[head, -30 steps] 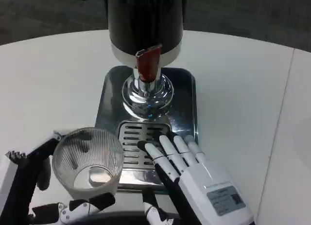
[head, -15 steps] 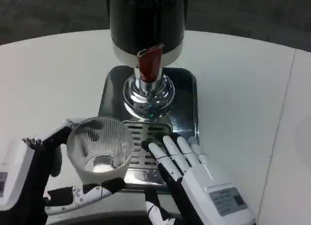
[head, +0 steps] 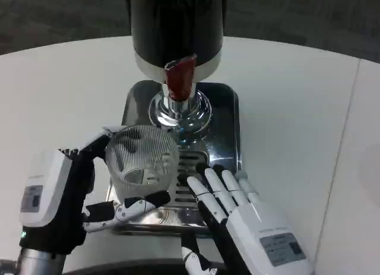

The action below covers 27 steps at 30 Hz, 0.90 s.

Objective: Grasp the cup under the faucet to collect the drink, then remove the cup.

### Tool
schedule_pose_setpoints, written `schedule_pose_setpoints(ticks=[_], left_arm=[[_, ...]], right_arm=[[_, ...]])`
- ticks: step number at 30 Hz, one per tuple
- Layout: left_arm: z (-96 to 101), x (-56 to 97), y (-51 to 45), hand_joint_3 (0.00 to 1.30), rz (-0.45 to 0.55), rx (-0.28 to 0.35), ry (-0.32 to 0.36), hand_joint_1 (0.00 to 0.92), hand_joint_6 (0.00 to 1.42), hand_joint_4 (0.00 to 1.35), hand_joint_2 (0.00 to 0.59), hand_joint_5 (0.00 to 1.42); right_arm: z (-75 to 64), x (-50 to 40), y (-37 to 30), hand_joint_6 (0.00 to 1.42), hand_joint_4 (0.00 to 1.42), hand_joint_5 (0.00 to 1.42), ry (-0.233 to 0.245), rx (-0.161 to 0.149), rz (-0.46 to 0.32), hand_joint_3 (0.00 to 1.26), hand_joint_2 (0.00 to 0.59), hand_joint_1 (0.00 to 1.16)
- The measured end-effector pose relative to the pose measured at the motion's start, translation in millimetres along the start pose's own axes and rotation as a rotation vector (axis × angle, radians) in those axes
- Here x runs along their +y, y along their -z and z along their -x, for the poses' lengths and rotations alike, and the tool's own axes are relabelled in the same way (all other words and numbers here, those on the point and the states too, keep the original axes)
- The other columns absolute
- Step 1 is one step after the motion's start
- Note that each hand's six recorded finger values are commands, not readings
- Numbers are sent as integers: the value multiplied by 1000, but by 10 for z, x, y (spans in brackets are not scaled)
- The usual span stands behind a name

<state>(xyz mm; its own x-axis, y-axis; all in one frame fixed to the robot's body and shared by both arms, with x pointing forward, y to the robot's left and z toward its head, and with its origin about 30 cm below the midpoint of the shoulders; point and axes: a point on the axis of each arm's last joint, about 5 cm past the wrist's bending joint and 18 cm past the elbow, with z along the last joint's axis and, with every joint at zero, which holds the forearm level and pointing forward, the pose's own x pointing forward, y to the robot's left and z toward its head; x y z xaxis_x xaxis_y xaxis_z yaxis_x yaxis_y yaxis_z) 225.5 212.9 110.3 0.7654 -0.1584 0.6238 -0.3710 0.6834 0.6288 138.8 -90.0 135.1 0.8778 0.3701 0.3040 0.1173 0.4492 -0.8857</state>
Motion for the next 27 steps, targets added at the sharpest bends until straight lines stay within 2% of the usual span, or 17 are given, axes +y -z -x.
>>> schedule_pose_setpoints(ticks=[4,10,14,20,27], left_arm=[[-53,-43,54,916,-29,-13,21,588,1316,1011,187,1220],[-80,-155,149,920,-53,12,32,588,1317,1011,187,1220],[-184,-230,182,921,-51,17,3,588,1317,1022,187,1228],[-352,-377,142,921,-21,6,1,588,1317,1024,187,1233],[-376,-458,134,921,-18,7,17,588,1317,1024,187,1233]], right_arm=[[11,-42,-1,0,0,0,20,6,2,105,579,242],[47,-45,26,0,0,0,15,28,8,105,579,242],[72,-71,39,0,0,0,23,41,13,105,579,242],[92,-105,48,0,0,0,37,52,17,105,583,237],[105,-111,65,0,1,0,37,65,21,105,585,232]])
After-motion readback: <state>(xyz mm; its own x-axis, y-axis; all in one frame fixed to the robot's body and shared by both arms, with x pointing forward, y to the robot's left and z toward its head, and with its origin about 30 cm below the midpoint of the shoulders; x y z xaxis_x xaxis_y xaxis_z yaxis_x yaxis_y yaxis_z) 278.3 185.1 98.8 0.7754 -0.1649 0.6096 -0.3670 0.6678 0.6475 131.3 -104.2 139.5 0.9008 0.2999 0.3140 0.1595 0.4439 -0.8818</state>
